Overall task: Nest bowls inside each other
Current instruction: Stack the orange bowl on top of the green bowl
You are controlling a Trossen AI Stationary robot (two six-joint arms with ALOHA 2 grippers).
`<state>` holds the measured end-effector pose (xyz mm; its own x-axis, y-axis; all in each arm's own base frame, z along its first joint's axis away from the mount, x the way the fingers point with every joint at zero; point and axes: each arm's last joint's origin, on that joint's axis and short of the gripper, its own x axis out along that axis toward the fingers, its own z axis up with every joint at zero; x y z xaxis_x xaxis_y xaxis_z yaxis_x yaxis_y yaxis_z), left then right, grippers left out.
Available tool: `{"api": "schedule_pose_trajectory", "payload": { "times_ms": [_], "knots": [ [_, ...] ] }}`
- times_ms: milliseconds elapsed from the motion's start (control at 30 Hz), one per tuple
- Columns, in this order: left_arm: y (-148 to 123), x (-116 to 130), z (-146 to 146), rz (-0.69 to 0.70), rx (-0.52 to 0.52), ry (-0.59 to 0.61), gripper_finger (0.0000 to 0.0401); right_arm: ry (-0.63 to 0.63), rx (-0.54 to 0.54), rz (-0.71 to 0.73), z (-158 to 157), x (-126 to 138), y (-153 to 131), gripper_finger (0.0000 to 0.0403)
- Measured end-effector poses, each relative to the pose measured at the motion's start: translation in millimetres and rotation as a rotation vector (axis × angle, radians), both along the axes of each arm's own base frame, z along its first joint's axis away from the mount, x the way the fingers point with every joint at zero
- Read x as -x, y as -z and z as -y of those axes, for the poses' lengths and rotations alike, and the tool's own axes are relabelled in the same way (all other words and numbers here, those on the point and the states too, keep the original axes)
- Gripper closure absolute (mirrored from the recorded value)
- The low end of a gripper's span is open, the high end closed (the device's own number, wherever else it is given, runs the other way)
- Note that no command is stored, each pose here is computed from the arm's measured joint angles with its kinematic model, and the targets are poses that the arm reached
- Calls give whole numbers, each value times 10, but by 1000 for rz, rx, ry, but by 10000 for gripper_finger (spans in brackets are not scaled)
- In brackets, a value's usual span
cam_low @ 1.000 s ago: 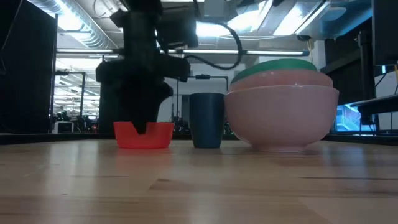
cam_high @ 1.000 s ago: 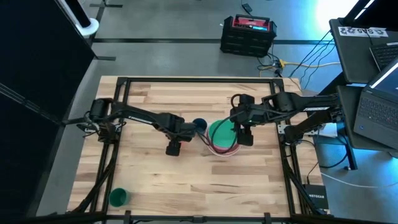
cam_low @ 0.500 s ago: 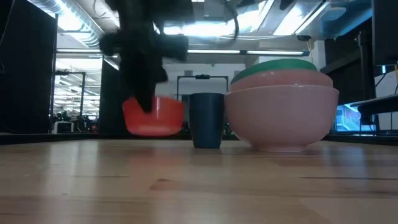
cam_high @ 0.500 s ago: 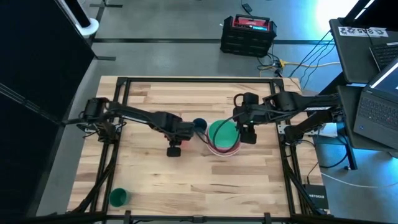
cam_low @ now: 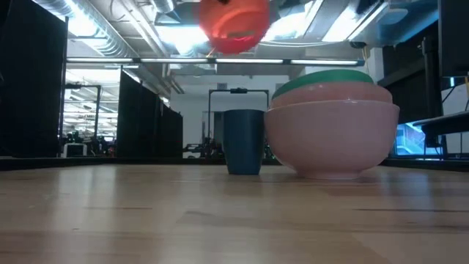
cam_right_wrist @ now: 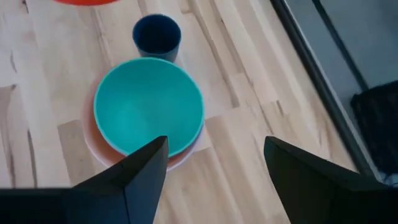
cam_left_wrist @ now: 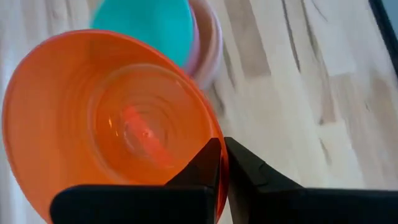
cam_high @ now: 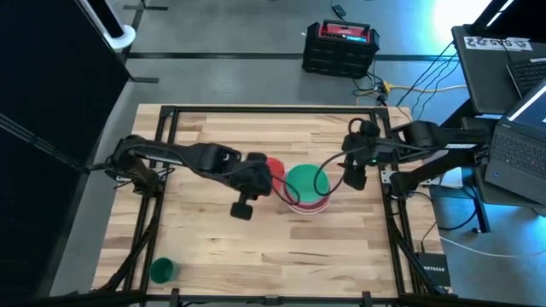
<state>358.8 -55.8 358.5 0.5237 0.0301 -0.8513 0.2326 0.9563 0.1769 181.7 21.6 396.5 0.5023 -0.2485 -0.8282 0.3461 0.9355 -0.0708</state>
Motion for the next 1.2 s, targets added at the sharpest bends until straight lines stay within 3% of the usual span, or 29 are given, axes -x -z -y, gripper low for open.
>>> {"api": "schedule_pose_trajectory", "payload": {
  "times_ms": [433,600,800,1067,1200],
  "knots": [
    [304,-774,-253,180,-117,252,401,140,-150,8,23,239,341,153],
    [673,-988,-241,125,-126,339,401,179,-176,15,31,292,385,153],
    [1022,-1088,-331,13,-128,361,401,194,-189,32,34,311,371,153],
    [1112,-1068,-338,-19,-143,389,399,191,-194,54,31,291,361,153],
    [1106,-1074,-338,-13,-141,370,368,188,-188,50,31,289,374,153]
  ]
}}
